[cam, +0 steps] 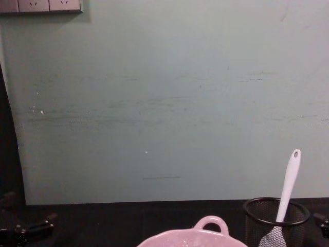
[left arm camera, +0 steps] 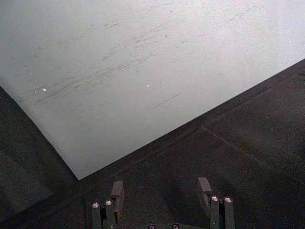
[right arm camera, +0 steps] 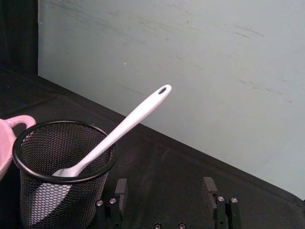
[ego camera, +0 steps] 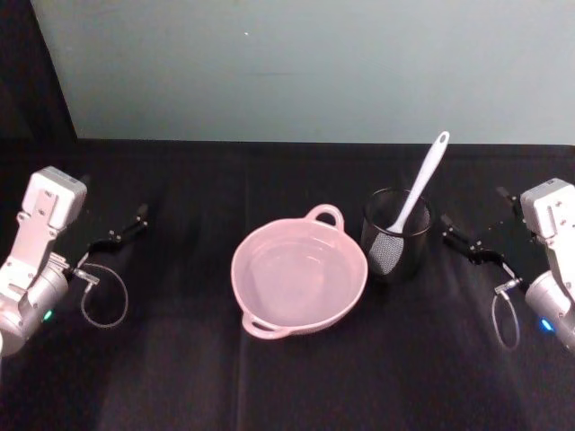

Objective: Use the one hand to pick up the spoon and stir the clear water in the bowl.

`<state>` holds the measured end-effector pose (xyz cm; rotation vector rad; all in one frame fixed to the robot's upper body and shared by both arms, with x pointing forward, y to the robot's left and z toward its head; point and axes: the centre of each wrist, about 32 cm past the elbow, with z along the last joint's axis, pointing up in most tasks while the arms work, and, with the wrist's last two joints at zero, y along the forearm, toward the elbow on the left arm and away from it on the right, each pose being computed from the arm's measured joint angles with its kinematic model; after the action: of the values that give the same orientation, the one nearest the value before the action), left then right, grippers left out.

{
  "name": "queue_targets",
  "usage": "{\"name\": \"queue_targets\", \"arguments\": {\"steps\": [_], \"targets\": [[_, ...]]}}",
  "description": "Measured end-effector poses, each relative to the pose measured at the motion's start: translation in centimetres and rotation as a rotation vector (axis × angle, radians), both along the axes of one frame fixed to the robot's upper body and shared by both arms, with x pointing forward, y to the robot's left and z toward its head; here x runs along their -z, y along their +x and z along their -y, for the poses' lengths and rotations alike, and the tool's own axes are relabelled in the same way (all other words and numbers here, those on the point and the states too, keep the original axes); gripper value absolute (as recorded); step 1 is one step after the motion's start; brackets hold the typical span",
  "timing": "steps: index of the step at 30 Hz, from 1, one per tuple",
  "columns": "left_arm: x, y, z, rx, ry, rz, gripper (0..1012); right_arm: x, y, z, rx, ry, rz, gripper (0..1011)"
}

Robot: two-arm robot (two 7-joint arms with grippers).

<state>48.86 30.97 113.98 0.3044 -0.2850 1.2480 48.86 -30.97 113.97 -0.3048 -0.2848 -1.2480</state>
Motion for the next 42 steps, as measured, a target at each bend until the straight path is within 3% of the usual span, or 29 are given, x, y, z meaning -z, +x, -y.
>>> {"name": "queue_targets", "arguments": {"steps": [23,27,30,31,34,36,39,42], "targets": [[0.0,0.0,0.0,0.0,0.0,0.0,1011,0.0,0.0,0.0,0.0,0.0,0.0,1003],[0.0,0.0,0.0,0.0,0.0,0.0,1011,-1.0,-0.2,0.9,0.014,-0.003,-0.018,1003],[0.0,0.0,0.0,0.0,0.0,0.0,1011,-2.5,-0.9,1.9,0.023,0.049,-0.045,1003],[0.0,0.0,0.0,0.0,0.0,0.0,1011,-2.5,-0.9,1.9,0.023,0.049,-0.045,1003],[0.0,0.0,0.0,0.0,0.0,0.0,1011,-4.2,-1.5,3.0,-0.005,0.169,-0.087,1003],[0.0,0.0,0.0,0.0,0.0,0.0,1011,-4.9,-1.6,3.4,-0.02,0.222,-0.104,1003],[0.0,0.0,0.0,0.0,0.0,0.0,1011,-6.4,-1.4,4.0,-0.07,0.377,-0.191,1003],[0.0,0.0,0.0,0.0,0.0,0.0,1011,-7.1,-0.8,4.2,-0.099,0.473,-0.251,1003]]}}
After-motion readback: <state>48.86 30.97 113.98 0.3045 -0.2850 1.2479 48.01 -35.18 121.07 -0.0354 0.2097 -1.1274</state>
